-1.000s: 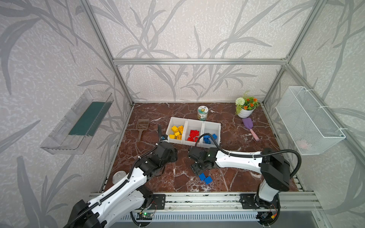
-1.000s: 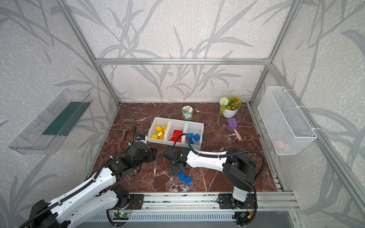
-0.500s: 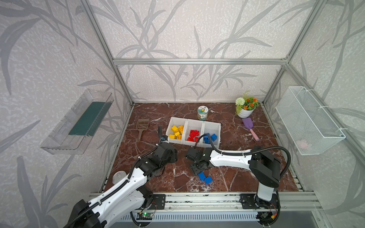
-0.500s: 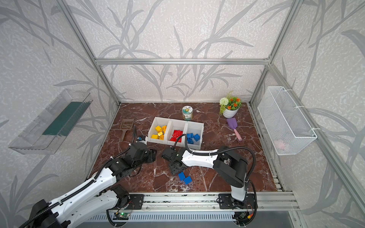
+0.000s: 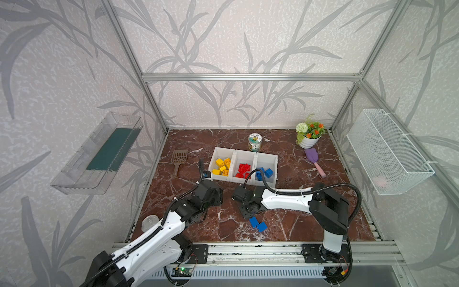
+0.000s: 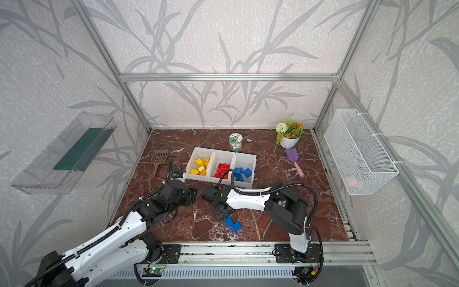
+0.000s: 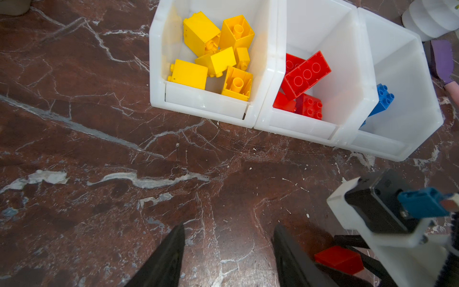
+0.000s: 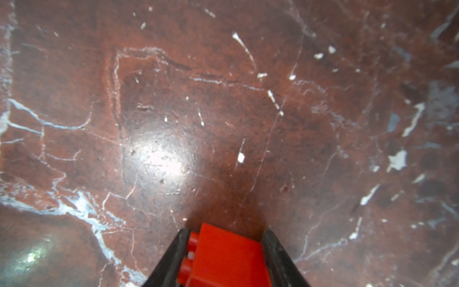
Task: Sort the legos into containers by color
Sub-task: Pick up the lego from the bottom-center of the table, then place the lego in the container.
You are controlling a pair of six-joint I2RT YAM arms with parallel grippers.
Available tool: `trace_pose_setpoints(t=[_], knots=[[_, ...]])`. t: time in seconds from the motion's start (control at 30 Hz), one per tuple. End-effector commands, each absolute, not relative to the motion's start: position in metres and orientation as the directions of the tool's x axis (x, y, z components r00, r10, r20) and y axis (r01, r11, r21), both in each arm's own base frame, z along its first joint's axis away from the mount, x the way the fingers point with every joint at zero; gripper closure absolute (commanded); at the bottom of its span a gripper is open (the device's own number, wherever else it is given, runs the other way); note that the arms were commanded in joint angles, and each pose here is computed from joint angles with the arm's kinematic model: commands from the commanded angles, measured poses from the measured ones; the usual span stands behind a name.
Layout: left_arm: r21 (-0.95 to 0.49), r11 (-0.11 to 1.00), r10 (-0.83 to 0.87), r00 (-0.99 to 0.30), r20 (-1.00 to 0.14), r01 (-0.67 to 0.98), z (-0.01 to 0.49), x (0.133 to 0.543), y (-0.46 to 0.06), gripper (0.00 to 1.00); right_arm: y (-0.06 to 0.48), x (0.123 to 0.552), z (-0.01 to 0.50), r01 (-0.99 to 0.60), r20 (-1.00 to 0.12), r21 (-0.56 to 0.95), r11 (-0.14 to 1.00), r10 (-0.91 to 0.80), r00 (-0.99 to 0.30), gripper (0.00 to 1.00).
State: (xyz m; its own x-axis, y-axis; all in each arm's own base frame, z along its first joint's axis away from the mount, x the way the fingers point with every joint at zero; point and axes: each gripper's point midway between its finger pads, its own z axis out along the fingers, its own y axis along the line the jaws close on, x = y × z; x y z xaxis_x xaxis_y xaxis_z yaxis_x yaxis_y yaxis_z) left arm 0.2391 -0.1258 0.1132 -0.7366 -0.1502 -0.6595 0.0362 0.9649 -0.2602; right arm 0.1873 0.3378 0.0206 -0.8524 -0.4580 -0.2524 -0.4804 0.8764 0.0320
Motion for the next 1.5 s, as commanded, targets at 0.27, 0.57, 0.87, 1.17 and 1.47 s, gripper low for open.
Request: trace_pose_setpoints(t=[0.27, 0.57, 0.87, 1.17, 1.47], knots=[[-0.273, 0.962, -0.172, -0.724, -0.668, 0.023, 0.117, 0.238, -0.122, 0.4, 0.36, 0.304, 0.118, -0.556, -0.485, -0.026, 0.831, -0.497, -0.72, 0.62], [-0.28, 0.96, -0.181, -0.732, -0.657, 0.014, 0.113, 0.235, -0.121, 0.4, 0.369, 0.382, 0.118, -0.518, -0.514, 0.005, 0.856, -0.442, -0.735, 0.6], [-0.29, 0.957, -0.173, -0.737, -0.653, 0.031, 0.113, 0.235, -0.125, 0.4, 0.365, 0.391, 0.132, -0.501, -0.535, 0.012, 0.865, -0.418, -0.734, 0.28], [-0.327, 0.929, -0.082, -0.768, -0.635, 0.172, 0.11, 0.234, -0.154, 0.37, 0.331, 0.378, 0.179, -0.464, -0.61, 0.027, 0.885, -0.353, -0.709, 0.28], [-0.304, 0.875, 0.13, -0.787, -0.603, 0.377, 0.1, 0.221, -0.199, 0.35, 0.234, 0.332, 0.176, -0.304, -0.631, 0.019, 0.953, -0.224, -0.742, 0.28]])
